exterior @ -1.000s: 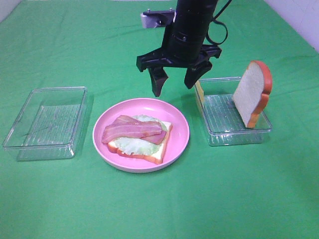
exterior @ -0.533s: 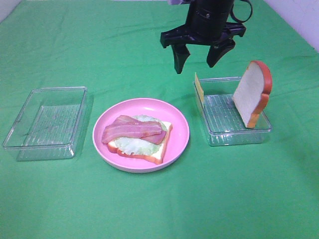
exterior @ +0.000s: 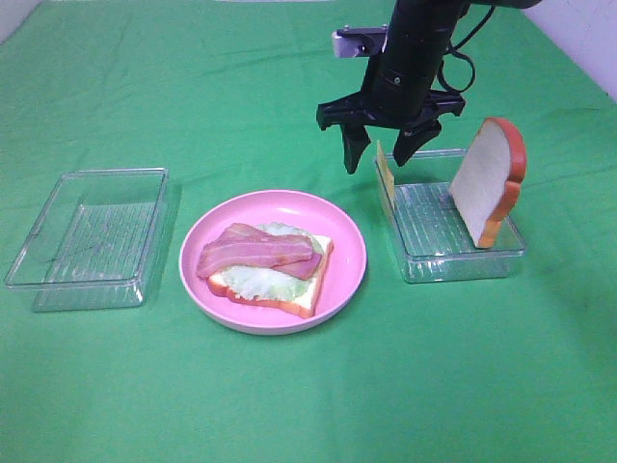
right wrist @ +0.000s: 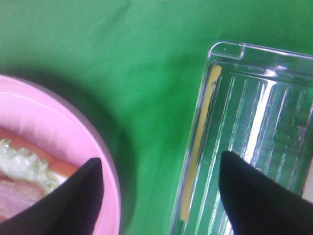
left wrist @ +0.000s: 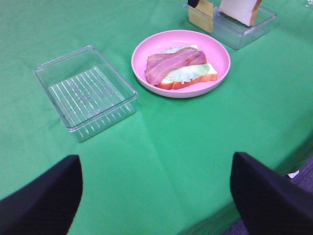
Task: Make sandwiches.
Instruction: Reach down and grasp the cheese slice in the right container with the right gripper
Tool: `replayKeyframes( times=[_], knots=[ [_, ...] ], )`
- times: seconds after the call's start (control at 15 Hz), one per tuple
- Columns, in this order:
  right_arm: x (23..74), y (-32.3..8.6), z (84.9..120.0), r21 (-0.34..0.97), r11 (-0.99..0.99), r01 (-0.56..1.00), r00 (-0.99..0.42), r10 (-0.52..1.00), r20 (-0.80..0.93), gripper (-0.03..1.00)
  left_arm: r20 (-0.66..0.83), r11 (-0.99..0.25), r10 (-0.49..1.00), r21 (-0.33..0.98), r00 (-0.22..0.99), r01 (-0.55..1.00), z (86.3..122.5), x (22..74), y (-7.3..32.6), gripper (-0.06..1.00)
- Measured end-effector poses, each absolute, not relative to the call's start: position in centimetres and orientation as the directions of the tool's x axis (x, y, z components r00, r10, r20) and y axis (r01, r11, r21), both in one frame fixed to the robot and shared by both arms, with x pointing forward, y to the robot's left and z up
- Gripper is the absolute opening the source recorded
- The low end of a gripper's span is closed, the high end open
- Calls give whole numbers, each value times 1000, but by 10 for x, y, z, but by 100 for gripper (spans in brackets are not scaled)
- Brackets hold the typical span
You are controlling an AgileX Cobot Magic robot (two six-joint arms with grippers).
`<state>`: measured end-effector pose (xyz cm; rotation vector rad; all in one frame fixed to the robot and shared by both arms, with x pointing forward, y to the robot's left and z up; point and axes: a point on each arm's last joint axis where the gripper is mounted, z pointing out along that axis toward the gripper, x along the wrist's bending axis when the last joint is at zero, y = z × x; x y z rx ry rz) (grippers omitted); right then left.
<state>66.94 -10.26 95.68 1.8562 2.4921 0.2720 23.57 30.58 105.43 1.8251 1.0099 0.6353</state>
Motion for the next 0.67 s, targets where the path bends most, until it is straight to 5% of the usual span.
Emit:
replayKeyframes(
  times=[0.13, 0.67],
  knots=[
    [671, -103, 946, 135, 278, 951, -290, 954, 77, 60, 4, -235, 849, 898, 529, 371, 1054, 236, 306, 78],
    [673, -106, 942, 136, 279, 950, -286, 958, 30, 11, 4, -235, 849, 898, 529, 371, 1054, 236, 306, 78]
  ],
)
